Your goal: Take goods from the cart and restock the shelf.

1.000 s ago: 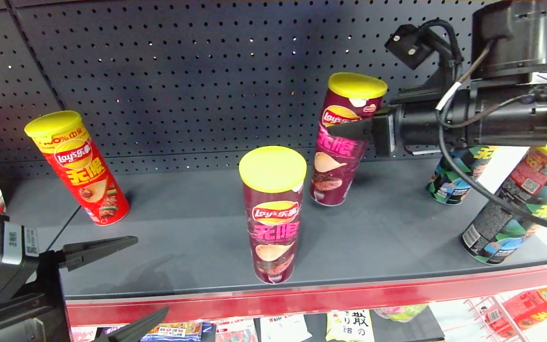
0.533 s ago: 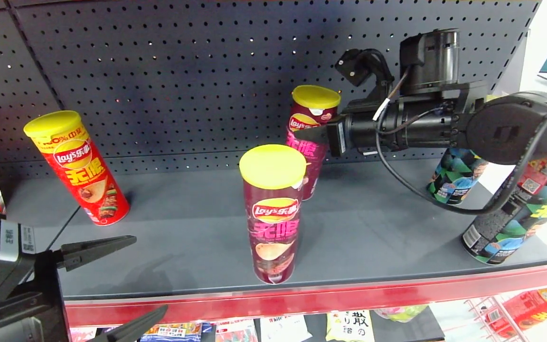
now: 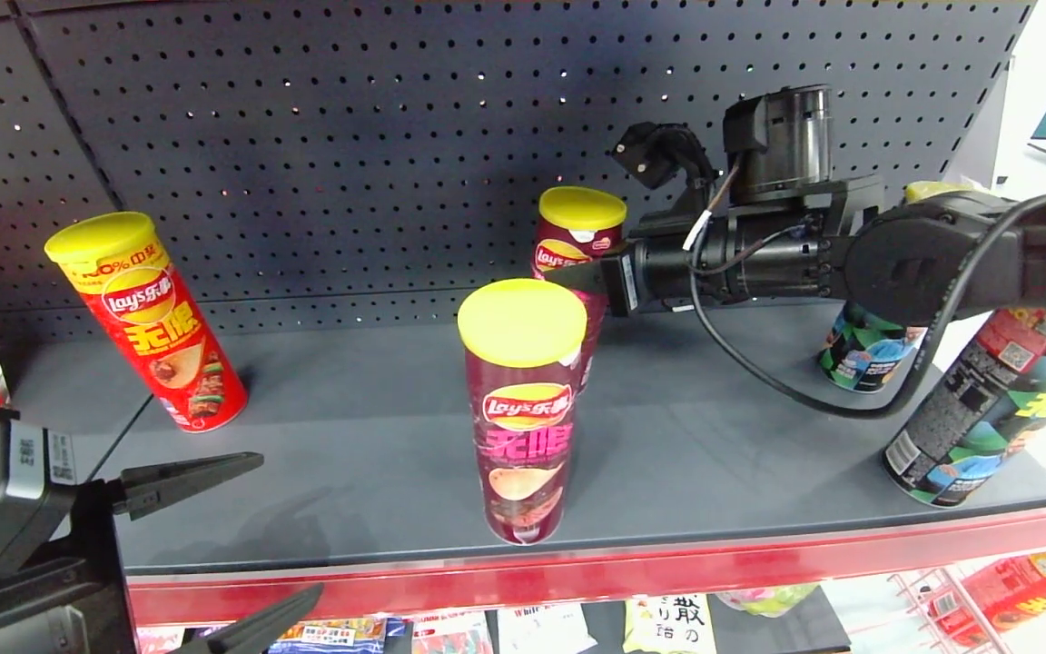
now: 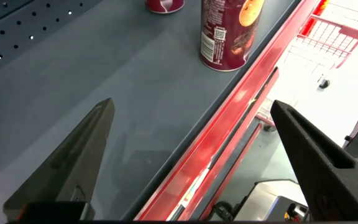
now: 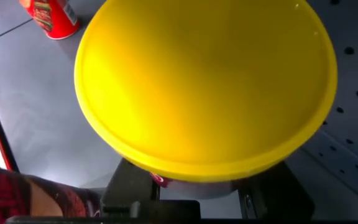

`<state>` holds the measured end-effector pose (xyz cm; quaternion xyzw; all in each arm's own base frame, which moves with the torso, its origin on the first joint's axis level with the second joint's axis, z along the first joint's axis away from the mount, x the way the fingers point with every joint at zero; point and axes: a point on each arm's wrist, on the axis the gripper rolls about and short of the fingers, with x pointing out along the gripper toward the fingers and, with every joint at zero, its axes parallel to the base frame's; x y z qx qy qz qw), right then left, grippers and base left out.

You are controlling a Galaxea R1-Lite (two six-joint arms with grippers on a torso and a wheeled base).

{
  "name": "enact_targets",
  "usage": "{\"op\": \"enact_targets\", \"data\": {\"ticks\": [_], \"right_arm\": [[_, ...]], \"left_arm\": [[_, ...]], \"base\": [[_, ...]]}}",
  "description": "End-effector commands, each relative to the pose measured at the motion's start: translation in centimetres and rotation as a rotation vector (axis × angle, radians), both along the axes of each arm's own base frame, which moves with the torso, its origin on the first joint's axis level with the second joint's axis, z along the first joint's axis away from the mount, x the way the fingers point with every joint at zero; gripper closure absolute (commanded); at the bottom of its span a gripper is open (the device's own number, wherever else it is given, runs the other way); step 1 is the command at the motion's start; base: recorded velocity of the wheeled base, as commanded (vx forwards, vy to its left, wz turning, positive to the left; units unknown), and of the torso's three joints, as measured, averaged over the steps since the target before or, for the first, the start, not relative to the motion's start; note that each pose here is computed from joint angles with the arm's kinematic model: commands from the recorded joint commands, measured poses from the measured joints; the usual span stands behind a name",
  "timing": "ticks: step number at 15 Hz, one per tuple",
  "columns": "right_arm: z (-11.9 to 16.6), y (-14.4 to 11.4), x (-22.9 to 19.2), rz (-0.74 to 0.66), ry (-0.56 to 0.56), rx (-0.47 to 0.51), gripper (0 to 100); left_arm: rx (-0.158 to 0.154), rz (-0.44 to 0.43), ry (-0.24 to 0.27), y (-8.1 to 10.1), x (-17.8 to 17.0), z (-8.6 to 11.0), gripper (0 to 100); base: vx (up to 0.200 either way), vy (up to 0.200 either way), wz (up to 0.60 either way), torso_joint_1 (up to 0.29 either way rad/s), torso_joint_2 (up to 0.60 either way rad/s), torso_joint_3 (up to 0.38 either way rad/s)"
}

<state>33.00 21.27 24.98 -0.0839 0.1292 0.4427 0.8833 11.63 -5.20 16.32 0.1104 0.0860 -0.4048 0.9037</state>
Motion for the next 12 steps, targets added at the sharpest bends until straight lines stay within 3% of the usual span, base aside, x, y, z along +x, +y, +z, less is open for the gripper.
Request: {"op": "enact_targets", "data": {"ticks": [1, 8, 9, 12], "right_arm": [[0.18, 0.19, -0.24, 0.007, -0.003, 0.003, 100], [-0.25, 0.52, -0.51, 0.018, 0.007, -0.005, 100], [-0.25, 0.51, -0.51, 0.017, 0.007, -0.006, 0], [0.06, 0.23, -0.92, 0.008, 0.008, -0.003, 0]], "left_arm": [[0.001, 0.000, 0.004, -0.03, 0.07, -0.06, 0], [0.001, 0.000, 0.003, -0.02, 0.05, -0.04, 0], [0.000, 0.000, 0.001, -0.01, 0.02, -0.02, 0], [0.001, 0.000, 0.003, -0.02, 0.05, -0.04, 0]], "base": [[0.000, 0.000, 0.00, 0.000, 0.00, 0.000], [0.000, 0.000, 0.00, 0.000, 0.00, 0.000], [0.000, 0.000, 0.00, 0.000, 0.00, 0.000], [0.000, 0.000, 0.00, 0.000, 0.00, 0.000]]}}
